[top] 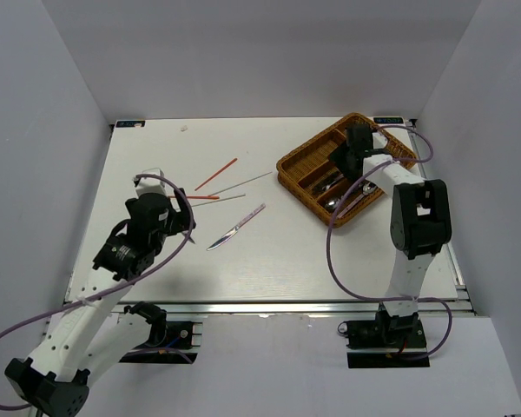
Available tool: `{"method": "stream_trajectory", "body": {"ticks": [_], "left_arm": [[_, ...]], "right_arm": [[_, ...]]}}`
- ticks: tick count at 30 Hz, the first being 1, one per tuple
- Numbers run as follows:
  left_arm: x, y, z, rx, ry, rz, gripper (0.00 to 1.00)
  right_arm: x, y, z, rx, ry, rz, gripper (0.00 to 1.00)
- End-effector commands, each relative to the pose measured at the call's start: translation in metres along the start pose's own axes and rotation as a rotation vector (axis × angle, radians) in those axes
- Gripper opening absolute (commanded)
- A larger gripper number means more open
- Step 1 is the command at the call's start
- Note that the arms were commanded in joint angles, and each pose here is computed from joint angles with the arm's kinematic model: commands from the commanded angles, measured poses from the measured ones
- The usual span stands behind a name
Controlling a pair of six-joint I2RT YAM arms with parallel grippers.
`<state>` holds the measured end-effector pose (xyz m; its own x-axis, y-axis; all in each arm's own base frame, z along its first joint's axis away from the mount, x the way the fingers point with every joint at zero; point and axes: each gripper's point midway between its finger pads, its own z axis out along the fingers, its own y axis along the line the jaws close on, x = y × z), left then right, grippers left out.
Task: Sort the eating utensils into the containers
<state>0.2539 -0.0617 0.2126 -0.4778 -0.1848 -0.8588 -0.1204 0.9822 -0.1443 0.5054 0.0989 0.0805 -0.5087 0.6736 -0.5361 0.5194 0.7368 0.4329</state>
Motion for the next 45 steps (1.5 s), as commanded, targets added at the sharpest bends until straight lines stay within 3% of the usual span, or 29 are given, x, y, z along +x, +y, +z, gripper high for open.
{"method": "stream_trajectory", "body": {"ticks": [1, 7, 9, 12, 14, 17, 20, 24, 28, 33, 36, 45], "left_arm": [[-0.001, 0.0, 0.005, -0.009, -0.009, 0.015, 0.98], [-0.01, 0.005, 0.004, -0.037, -0.054, 0.001, 0.98], [-0.015, 0.012, 0.002, -0.068, -0.093, -0.031, 0.98], [-0.019, 0.031, -0.002, -0.167, -0.13, -0.057, 0.98], [-0.022, 0.041, -0.006, -0.219, -0.153, -0.08, 0.98], [-0.024, 0.048, -0.011, -0.241, -0.178, -0.099, 0.98], [-0.028, 0.048, -0.015, -0.228, -0.202, -0.109, 0.98], [-0.029, 0.051, -0.015, -0.249, -0.203, -0.11, 0.98], [-0.027, 0.05, -0.014, -0.243, -0.195, -0.104, 0.98], [-0.027, 0.047, -0.012, -0.228, -0.191, -0.099, 0.98], [-0.026, 0.046, -0.012, -0.222, -0.188, -0.096, 0.98], [-0.026, 0.045, -0.011, -0.21, -0.186, -0.092, 0.98]], "right_arm": [[-0.025, 0.018, -0.032, -0.077, -0.078, 0.047, 0.71], [-0.053, 0.038, -0.081, -0.157, -0.152, -0.013, 0.89], [-0.051, 0.057, -0.1, -0.236, -0.159, -0.081, 0.89], [-0.024, 0.11, -0.122, -0.515, -0.135, -0.343, 0.89], [0.004, 0.144, -0.141, -0.742, -0.099, -0.624, 0.89], [0.095, 0.149, -0.141, -0.902, 0.093, -1.063, 0.89], [0.144, 0.132, -0.117, -0.832, 0.156, -1.462, 0.89], [0.214, 0.12, -0.097, -0.81, 0.244, -1.813, 0.89], [0.254, 0.107, -0.092, -0.905, 0.336, -1.974, 0.87], [0.279, 0.106, -0.08, -0.98, 0.281, -2.044, 0.86], [0.289, 0.1, -0.07, -0.975, 0.315, -2.067, 0.86], [0.316, 0.066, -0.062, -1.003, 0.568, -2.063, 0.68]]}}
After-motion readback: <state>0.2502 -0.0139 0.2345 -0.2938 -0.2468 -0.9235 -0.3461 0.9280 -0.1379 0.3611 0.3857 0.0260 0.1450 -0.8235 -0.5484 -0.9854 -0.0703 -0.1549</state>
